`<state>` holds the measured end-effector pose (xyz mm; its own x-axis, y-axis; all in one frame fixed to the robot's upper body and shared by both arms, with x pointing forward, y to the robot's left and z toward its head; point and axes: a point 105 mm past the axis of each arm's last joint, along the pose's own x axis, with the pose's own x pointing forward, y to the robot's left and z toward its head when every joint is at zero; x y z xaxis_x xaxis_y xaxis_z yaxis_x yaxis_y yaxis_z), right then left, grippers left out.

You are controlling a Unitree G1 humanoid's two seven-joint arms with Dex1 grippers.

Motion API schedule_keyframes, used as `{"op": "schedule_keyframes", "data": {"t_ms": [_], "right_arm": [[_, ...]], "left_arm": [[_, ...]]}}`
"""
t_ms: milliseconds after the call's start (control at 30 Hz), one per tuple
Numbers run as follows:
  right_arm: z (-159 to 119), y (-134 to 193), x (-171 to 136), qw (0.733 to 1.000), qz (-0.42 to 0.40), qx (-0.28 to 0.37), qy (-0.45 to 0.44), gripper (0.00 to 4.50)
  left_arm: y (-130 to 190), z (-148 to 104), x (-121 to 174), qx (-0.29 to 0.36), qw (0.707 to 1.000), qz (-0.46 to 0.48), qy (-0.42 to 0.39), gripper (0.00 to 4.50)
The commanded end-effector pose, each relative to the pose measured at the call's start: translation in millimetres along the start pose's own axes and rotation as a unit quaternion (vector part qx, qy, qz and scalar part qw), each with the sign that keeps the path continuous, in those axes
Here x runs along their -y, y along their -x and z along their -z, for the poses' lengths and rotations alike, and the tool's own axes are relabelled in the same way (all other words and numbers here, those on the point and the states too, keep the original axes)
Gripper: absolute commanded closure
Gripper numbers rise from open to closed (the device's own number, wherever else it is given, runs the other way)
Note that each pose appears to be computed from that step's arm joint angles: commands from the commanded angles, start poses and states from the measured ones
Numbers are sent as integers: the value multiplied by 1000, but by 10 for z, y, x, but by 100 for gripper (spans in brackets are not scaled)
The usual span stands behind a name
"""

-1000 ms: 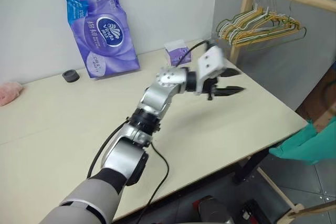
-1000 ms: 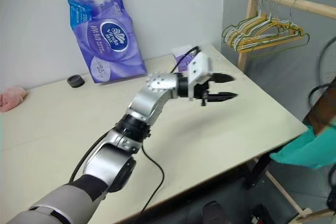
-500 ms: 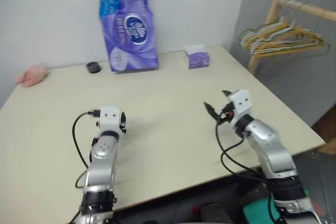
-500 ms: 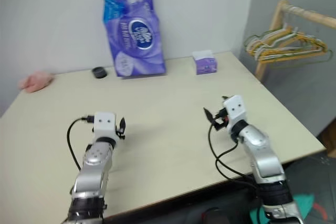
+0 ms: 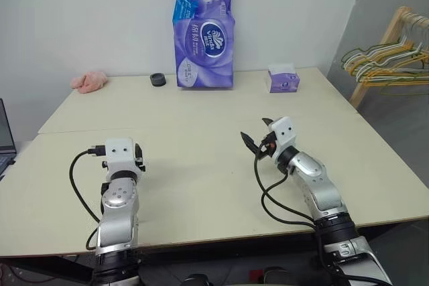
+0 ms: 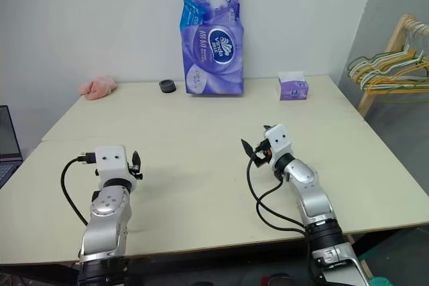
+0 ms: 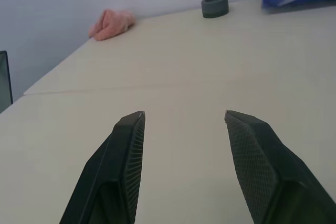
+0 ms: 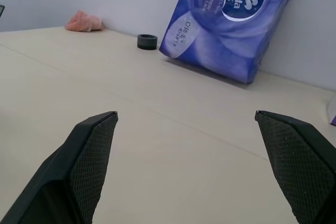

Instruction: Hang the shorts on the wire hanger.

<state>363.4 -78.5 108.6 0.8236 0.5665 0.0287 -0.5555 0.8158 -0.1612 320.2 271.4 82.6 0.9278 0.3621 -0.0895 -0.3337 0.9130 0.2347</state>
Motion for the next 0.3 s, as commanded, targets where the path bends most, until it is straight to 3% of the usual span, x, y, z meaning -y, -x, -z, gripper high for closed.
{"op": "schedule_keyframes", "data": {"t_ms": [33,300], "right_arm": [[-207,-32,25,999,1,36,14,2],[-216,-22,-13,999,-6,38,12,2]], "left_arm": [[-26,-127,-21,24,1000,-7,4,193],[-47,-190,-13,41,999,-22,21,193]]}}
